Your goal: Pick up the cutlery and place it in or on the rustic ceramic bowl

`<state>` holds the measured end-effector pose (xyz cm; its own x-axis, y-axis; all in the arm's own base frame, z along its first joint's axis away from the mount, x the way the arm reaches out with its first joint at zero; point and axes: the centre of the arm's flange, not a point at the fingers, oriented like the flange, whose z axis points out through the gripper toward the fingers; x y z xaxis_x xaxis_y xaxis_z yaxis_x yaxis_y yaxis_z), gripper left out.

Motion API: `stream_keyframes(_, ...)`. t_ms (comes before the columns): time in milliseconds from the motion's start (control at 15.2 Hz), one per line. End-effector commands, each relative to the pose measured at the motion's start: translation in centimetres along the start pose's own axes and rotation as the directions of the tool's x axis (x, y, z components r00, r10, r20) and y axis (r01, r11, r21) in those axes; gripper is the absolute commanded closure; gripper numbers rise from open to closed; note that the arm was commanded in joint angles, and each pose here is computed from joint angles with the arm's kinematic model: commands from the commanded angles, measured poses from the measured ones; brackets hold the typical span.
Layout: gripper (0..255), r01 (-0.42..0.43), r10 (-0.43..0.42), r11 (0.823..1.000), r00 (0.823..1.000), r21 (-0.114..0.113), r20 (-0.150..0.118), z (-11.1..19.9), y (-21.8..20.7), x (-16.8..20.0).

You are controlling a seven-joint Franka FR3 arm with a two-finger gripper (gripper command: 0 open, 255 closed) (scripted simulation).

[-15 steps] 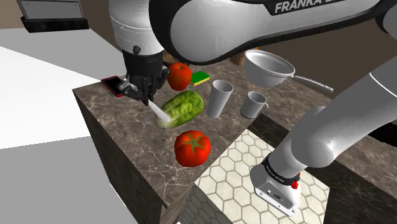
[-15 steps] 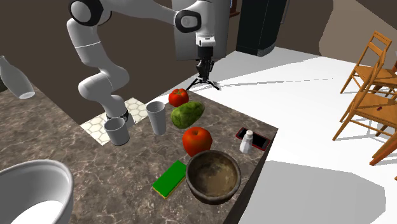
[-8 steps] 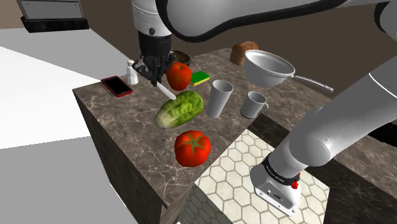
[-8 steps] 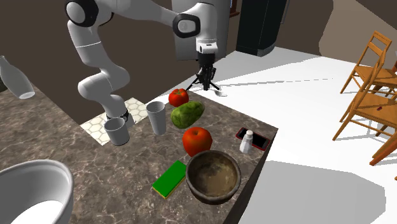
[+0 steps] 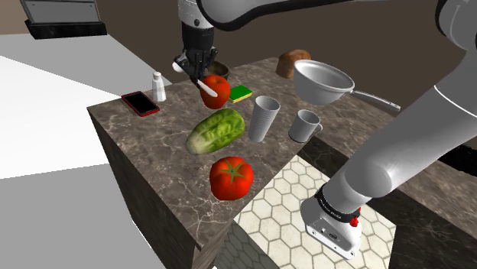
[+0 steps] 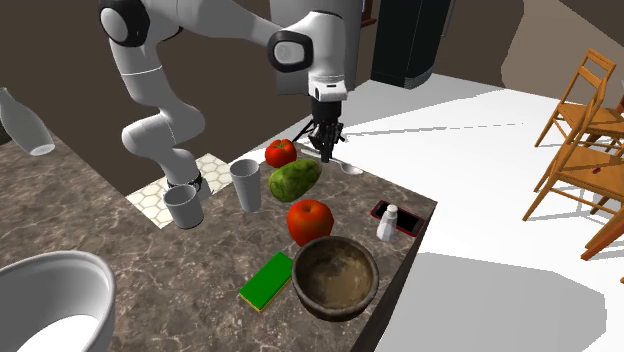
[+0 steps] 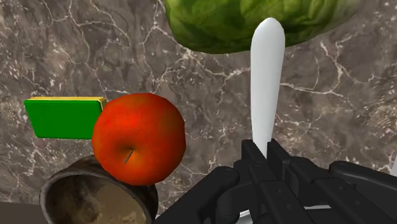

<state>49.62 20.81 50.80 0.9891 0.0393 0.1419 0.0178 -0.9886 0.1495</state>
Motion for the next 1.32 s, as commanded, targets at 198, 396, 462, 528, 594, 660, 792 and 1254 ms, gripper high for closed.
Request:
stream_keyframes(198, 255, 0.001, -0.001, 1.000, 1.000, -0.001, 0.000, 1.1, 5.3, 3.7)
stream_keyframes(396, 255, 0.001, -0.001, 1.000, 1.000, -0.001, 0.000, 1.8, 8.5, 6.0)
stream_keyframes(462, 255, 0.001, -0.001, 1.000, 1.000, -0.001, 0.000, 2.0, 9.5, 6.8)
stream_keyframes(528, 255, 0.001, -0.001, 1.000, 1.000, -0.001, 0.000, 2.3, 10.5, 7.6)
stream_keyframes(594, 255, 0.001, -0.001, 1.000, 1.000, -0.001, 0.000, 2.5, 11.6, 8.4)
stream_keyframes(660, 255, 0.001, -0.001, 1.000, 1.000, -0.001, 0.000, 2.8, 12.6, 9.2)
stream_keyframes(792, 255, 0.001, -0.001, 1.000, 1.000, -0.001, 0.000, 3.2, 14.7, 10.7)
stream_keyframes(1254, 255, 0.001, -0.001, 1.000, 1.000, -0.001, 0.000, 4.9, 22.0, 16.1)
